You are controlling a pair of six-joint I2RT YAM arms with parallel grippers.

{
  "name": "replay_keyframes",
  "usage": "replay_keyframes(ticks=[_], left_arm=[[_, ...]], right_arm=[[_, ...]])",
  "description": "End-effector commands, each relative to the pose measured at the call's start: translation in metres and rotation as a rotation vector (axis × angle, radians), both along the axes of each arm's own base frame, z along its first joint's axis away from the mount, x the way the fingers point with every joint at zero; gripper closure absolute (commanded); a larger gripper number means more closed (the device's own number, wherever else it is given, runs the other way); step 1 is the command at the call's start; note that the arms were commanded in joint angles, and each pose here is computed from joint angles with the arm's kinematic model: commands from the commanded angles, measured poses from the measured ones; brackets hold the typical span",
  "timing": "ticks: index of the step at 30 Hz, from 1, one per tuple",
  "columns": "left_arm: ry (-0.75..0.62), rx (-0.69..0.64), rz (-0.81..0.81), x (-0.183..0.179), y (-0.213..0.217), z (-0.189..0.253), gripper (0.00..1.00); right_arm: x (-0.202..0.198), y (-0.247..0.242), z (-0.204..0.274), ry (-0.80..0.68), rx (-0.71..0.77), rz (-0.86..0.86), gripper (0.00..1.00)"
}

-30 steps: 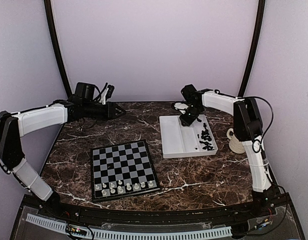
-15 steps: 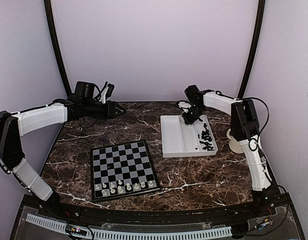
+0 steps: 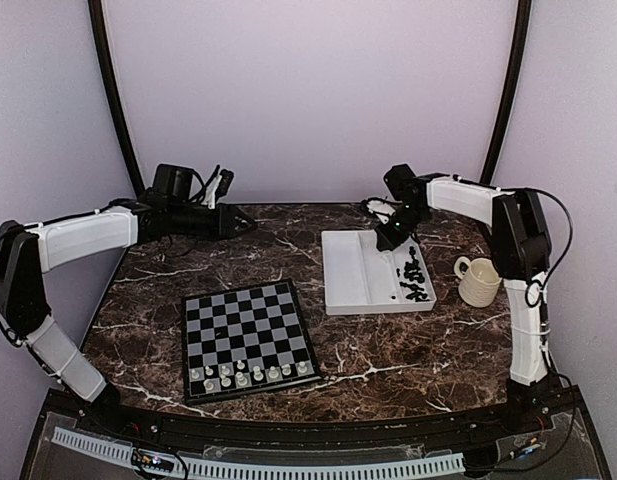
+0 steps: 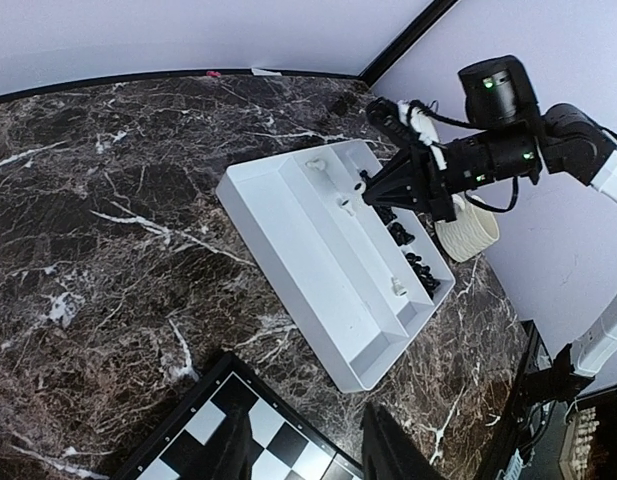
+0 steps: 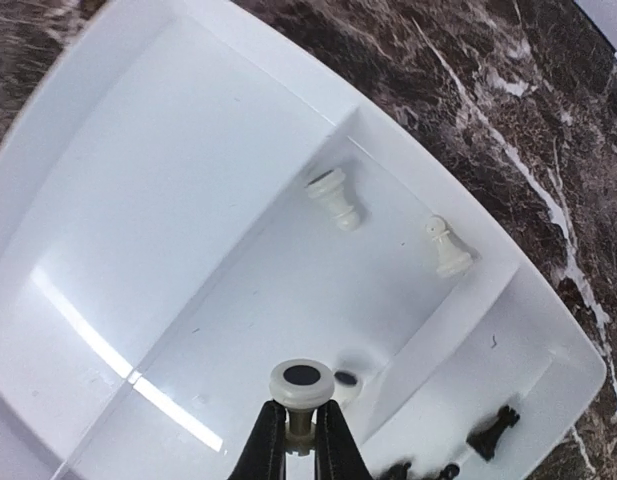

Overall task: Set up the chess pieces on the board
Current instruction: Pick up the rook from the storage box, then pass from the right arm to the left

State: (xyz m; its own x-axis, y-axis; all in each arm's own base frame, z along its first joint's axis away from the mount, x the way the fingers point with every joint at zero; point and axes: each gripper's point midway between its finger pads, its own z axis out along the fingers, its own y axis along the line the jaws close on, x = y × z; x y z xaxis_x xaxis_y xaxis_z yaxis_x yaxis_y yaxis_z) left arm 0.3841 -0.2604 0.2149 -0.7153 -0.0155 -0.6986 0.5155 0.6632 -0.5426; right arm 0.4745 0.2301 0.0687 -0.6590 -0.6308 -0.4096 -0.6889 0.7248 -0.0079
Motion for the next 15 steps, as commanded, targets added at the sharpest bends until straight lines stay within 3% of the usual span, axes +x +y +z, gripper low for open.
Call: replay_keyframes(ticks=[1, 9, 12, 15], left_arm=[[-0.072, -0.04, -0.086, -0.013, -0.021, 0.021, 0.6], [-0.241, -0.09, -0.183, -0.05, -0.065, 0.046, 0.59], [-0.23, -0.141, -0.184, -0.054, -0.079, 0.061, 0.57], [-0.055, -0.19, -0.132, -0.05, -0.089, 0.05, 0.57]], right_arm=[[-0.033, 0.039, 0.081, -0.068, 0.248, 0.121, 0.97], [-0.11, 0.089, 0.154, -0.003, 0.622, 0.327, 0.96], [-0.134, 0.098, 0.157, 0.002, 0.606, 0.417, 0.95], [-0.153, 0.102, 0.148, -0.033, 0.494, 0.487, 0.95]])
